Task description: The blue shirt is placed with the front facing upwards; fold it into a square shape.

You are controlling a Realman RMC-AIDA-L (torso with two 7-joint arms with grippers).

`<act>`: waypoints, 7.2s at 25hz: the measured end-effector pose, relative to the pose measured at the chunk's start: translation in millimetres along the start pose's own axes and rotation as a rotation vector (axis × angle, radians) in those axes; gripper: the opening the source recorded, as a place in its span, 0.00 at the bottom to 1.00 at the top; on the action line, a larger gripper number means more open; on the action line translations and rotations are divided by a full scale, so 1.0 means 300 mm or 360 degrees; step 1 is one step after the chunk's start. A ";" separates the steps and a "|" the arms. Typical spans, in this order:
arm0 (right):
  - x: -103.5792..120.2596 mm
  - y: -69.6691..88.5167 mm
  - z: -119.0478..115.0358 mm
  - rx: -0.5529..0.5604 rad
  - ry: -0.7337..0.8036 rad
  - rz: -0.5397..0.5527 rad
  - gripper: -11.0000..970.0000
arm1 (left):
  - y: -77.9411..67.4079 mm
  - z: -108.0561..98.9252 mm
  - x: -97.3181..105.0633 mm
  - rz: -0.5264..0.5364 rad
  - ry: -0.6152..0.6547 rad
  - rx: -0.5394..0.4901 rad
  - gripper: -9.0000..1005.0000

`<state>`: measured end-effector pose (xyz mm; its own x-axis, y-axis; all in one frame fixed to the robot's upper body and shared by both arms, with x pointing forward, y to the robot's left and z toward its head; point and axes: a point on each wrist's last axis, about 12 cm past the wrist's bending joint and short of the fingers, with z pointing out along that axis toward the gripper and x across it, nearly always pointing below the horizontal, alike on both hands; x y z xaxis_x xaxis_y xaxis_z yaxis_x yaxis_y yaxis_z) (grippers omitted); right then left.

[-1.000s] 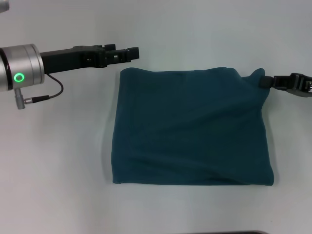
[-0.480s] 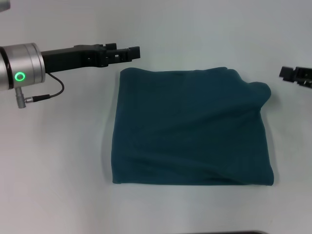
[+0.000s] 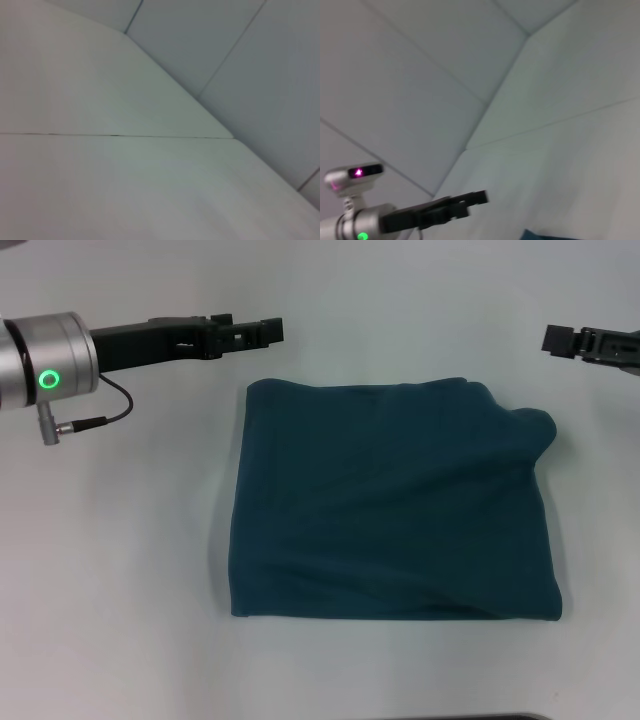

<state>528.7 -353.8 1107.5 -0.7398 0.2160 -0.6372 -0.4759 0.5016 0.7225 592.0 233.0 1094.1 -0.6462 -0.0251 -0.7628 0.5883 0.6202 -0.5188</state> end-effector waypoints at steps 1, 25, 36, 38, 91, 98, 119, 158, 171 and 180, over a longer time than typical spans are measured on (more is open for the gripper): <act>-0.006 0.007 0.006 -0.0024 0.0009 -0.0030 0.56 | 0.004 0.003 0.001 0.0000 0.0002 -0.0020 0.96; -0.100 0.097 0.026 -0.0264 0.0046 -0.0122 0.64 | -0.009 0.166 -0.005 0.0300 0.0339 -0.0311 0.95; -0.098 0.098 0.028 -0.0264 0.0047 -0.0109 0.64 | 0.003 0.166 0.005 0.0323 0.0371 -0.0363 0.95; -0.096 0.097 0.027 -0.0261 0.0046 -0.0106 0.64 | 0.000 0.168 0.006 0.0328 0.0378 -0.0357 0.95; -0.104 0.083 0.027 -0.0205 0.0030 -0.0108 0.64 | -0.059 0.181 -0.004 0.0438 0.0496 -0.0215 0.95; -0.103 0.084 0.028 -0.0206 0.0030 -0.0106 0.64 | -0.053 0.186 0.001 0.0430 0.0493 -0.0239 0.95; -0.101 0.081 0.023 -0.0198 0.0027 -0.0102 0.64 | -0.075 0.202 0.007 0.0482 0.0548 -0.0199 0.95; -0.082 0.076 0.035 -0.0194 0.0061 -0.0096 0.64 | -0.017 0.139 -0.008 0.0378 0.0408 -0.0317 0.05; -0.079 0.075 0.046 -0.0185 0.0097 -0.0103 0.64 | -0.010 0.111 -0.008 0.0366 0.0389 -0.0335 0.08; -0.080 0.075 0.045 -0.0182 0.0114 -0.0117 0.64 | 0.011 0.032 -0.017 0.0289 0.0295 -0.0413 0.10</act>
<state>542.1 -336.5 1135.4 -0.7312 0.1200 -0.6716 -0.5778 0.4144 0.7031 601.9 227.6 1092.4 -0.6336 0.2315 -0.7382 0.5742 0.7802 -0.2481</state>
